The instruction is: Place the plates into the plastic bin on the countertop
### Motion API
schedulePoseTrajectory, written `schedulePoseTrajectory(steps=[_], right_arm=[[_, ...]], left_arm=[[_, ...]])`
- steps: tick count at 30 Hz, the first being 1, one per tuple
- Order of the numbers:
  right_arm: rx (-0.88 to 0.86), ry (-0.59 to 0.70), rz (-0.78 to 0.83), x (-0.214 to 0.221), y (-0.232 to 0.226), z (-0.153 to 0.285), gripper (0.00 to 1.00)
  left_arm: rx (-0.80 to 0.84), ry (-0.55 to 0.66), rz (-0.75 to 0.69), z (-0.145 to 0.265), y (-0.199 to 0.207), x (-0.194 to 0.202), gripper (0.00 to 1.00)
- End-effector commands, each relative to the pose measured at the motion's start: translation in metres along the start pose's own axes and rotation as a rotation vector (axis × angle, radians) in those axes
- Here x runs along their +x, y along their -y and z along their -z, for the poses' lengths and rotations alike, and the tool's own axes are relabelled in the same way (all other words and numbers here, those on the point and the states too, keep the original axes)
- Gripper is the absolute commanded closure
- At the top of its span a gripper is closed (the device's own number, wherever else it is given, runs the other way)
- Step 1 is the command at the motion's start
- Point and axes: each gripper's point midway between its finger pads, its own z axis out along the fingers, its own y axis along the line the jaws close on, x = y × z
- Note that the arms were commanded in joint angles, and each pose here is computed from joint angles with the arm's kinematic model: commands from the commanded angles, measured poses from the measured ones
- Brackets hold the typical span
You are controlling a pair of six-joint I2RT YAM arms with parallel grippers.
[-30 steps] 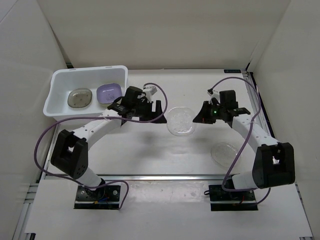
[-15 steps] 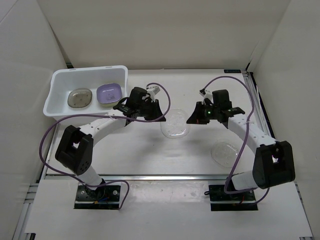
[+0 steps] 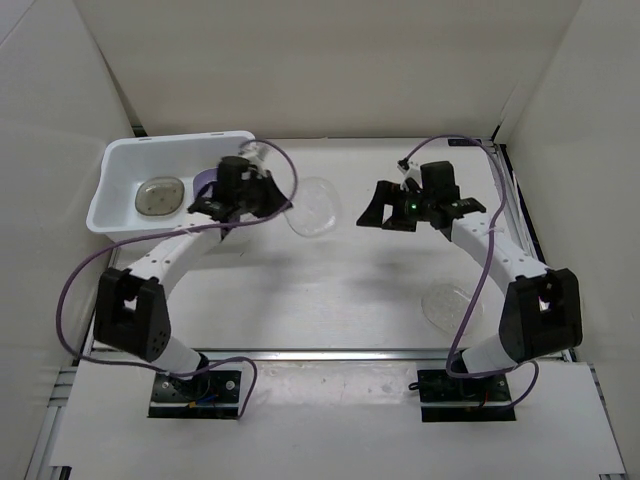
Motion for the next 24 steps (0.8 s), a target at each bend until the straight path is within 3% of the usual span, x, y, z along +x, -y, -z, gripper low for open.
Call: schedulePoseTrajectory(steps=[1,4,5,11,16,24], right_arm=[[0.037,0.095,0.016,-0.036,0.001,0.005,0.01],[0.058,0.117,-0.012,-0.047,0.011,0.006,0.01],[0.072,0.133,-0.028,-0.051,0.020,0.007,0.01],[0.074,0.140,-0.104,-0.058,0.040,0.001,0.01],[0.123,0.149,-0.139,-0.068,0.060,-0.007,0.01],[0.215,0.151,-0.199,-0.077,0.087,-0.016,0.01]], left_arm=[[-0.134,0.330,0.073,0.070,-0.028,-0.103,0.90],[-0.342,0.492,0.234,0.122,-0.103,-0.139,0.90],[-0.452,0.551,0.323,0.148,-0.151,-0.144,0.90],[-0.623,0.671,0.615,0.207,-0.265,-0.142,0.90],[-0.759,0.722,0.772,0.208,-0.325,-0.141,0.90],[-0.960,0.746,0.870,0.207,-0.381,-0.130,0.90]])
